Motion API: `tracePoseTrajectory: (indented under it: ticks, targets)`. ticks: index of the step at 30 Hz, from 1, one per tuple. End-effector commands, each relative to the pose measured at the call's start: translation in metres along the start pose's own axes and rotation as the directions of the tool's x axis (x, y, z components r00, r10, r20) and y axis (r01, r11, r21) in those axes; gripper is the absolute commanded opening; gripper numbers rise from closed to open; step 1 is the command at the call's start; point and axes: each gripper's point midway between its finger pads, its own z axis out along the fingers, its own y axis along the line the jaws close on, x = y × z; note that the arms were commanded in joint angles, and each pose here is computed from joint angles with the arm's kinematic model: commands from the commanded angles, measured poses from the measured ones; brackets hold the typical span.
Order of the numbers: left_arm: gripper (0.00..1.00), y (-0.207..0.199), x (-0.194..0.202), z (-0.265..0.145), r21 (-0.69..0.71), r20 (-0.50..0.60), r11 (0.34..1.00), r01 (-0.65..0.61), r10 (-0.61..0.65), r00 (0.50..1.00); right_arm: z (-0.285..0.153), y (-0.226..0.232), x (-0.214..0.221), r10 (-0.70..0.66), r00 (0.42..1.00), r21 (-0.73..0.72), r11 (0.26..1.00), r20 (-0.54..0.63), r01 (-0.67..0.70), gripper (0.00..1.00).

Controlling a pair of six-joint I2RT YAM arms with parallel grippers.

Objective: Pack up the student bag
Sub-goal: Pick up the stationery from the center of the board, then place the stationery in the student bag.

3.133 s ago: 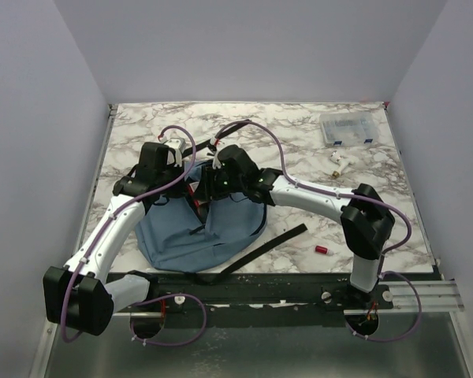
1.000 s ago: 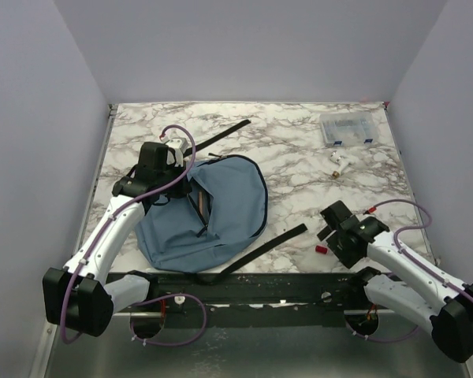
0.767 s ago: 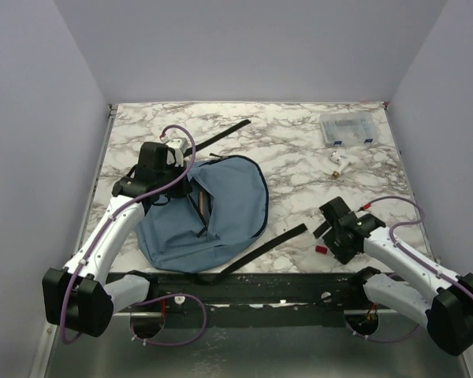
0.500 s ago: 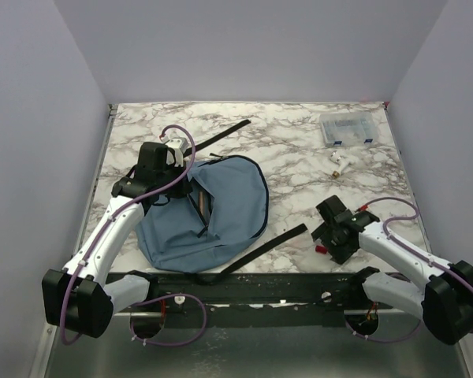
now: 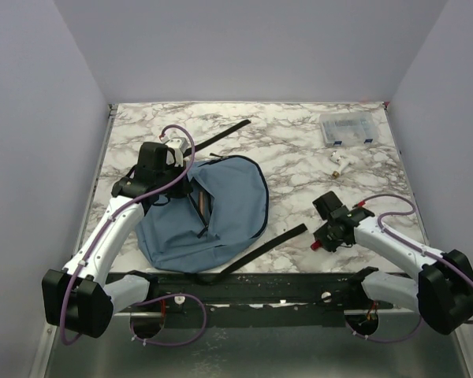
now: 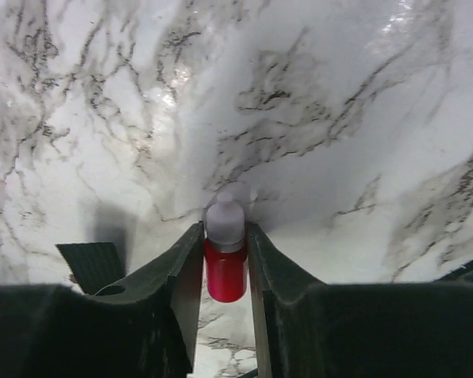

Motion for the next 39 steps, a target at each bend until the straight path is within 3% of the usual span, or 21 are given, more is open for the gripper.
tracePoseTrajectory:
  ticks: [1,5,9,12,15,19,22,26,33,39]
  targets:
    - [0.00,-0.027,-0.006,0.000,0.136,0.007,0.990,0.019,-0.020,1.000,0.014,0.008,-0.005,-0.036,0.998,-0.026,0.999,0.042,0.037,0.25]
    - [0.00,-0.038,0.000,0.009,0.188,-0.044,0.981,0.045,-0.037,0.998,0.004,0.047,-0.008,-0.202,0.977,-0.188,0.959,0.061,0.210,0.07]
    - [0.00,-0.052,0.004,0.015,0.222,-0.069,0.975,0.026,-0.011,0.998,-0.022,0.087,-0.011,-0.358,0.924,-0.358,0.852,0.133,0.382,0.01]
    - [0.00,-0.063,0.005,0.015,0.249,-0.078,0.969,0.007,0.013,0.997,-0.063,0.117,-0.017,-0.388,0.890,-0.510,0.730,0.240,0.456,0.00]
    - [0.00,-0.060,0.004,0.015,0.232,-0.070,0.973,-0.004,0.021,0.997,-0.124,0.146,-0.023,-0.342,0.855,-0.668,0.535,0.390,0.518,0.00]
    - [0.00,-0.055,0.001,0.012,0.208,-0.046,0.978,-0.018,0.028,0.999,-0.173,0.177,-0.018,-0.315,0.845,-0.768,0.363,0.431,0.527,0.00]
    - [0.00,-0.054,0.000,0.010,0.200,-0.039,0.980,-0.021,0.029,0.999,-0.193,0.209,0.011,-0.373,0.821,-0.803,0.255,0.432,0.539,0.00]
    - [0.00,-0.053,0.000,0.009,0.197,-0.035,0.980,-0.025,0.032,0.999,-0.218,0.255,0.078,-0.454,0.739,-0.790,0.115,0.497,0.602,0.01]
    - [0.00,-0.047,0.001,0.006,0.165,-0.022,0.986,-0.039,0.043,0.999,-0.205,0.301,0.162,-0.537,0.638,-0.727,0.064,0.552,0.683,0.03]
    - [0.00,-0.046,0.001,0.004,0.164,-0.017,0.985,-0.044,0.047,0.999,-0.158,0.301,0.177,-0.627,0.552,-0.618,0.139,0.550,0.774,0.06]
